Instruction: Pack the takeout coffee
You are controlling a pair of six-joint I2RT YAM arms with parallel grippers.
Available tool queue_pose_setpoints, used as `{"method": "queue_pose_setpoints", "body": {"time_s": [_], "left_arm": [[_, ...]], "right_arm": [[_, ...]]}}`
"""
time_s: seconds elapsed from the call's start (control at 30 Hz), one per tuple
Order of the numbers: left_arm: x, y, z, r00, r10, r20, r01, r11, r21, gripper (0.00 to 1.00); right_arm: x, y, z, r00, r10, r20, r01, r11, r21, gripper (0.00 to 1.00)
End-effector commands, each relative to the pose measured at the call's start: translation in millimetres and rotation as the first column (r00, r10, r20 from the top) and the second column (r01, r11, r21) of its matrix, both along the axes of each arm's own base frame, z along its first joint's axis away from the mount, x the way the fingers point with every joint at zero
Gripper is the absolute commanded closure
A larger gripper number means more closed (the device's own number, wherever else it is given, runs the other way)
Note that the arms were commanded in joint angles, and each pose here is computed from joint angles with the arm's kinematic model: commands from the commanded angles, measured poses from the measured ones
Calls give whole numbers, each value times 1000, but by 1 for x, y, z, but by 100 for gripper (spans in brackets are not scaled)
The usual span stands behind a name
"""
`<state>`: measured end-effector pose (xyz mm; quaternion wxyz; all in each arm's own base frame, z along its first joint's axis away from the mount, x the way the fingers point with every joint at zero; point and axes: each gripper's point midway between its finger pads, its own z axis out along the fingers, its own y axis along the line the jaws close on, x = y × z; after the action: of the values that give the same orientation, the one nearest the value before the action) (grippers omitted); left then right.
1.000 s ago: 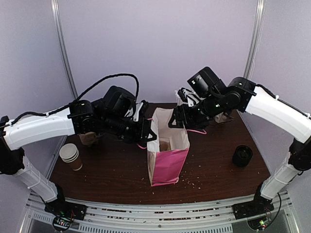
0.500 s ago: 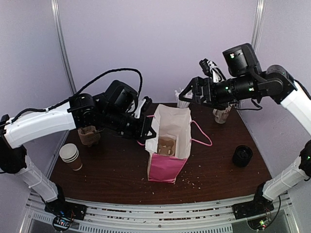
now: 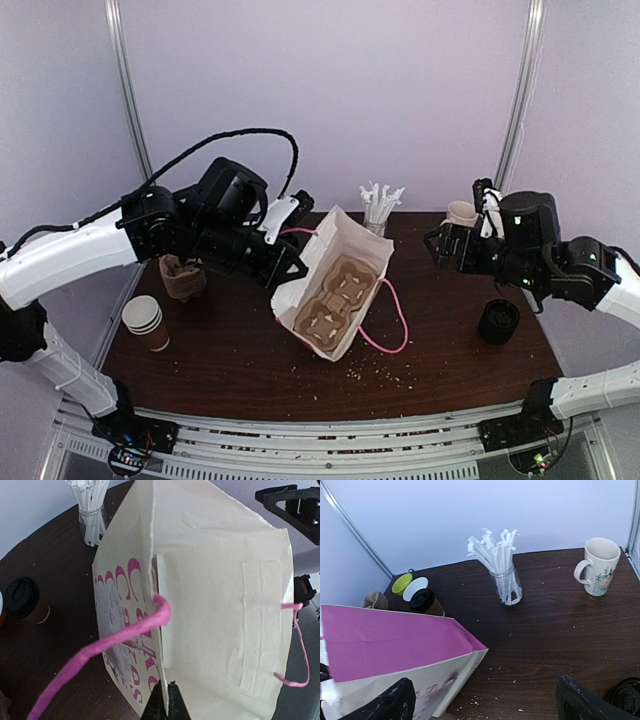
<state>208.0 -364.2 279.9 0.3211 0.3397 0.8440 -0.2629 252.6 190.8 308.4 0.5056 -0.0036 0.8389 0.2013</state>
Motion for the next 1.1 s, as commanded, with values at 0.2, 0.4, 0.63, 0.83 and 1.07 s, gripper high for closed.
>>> {"method": "queue_pose_setpoints", "body": {"time_s": [0.2,0.4,0.63,0.83,1.07], "left_arm": [[-13,0,42,967,-147,206,157,987,-36,100],[-12,-3,34,962,-148,228,153,988,-5,100],[-10,-14,19,966,-132,222,133,991,14,100],[-8,-22,15,975,-98,198,99,995,6,100],[-9,-29,12,974,-109,199,109,994,7,100]], "right_arm": [[9,-42,-45,971,-212,105,207,977,58,0],[12,-11,-89,996,-83,33,82,996,22,1],[22,15,-115,999,-27,-26,28,998,47,2],[29,31,-152,989,7,-146,7,995,99,9],[38,48,-181,966,42,-255,12,978,210,16]]}}
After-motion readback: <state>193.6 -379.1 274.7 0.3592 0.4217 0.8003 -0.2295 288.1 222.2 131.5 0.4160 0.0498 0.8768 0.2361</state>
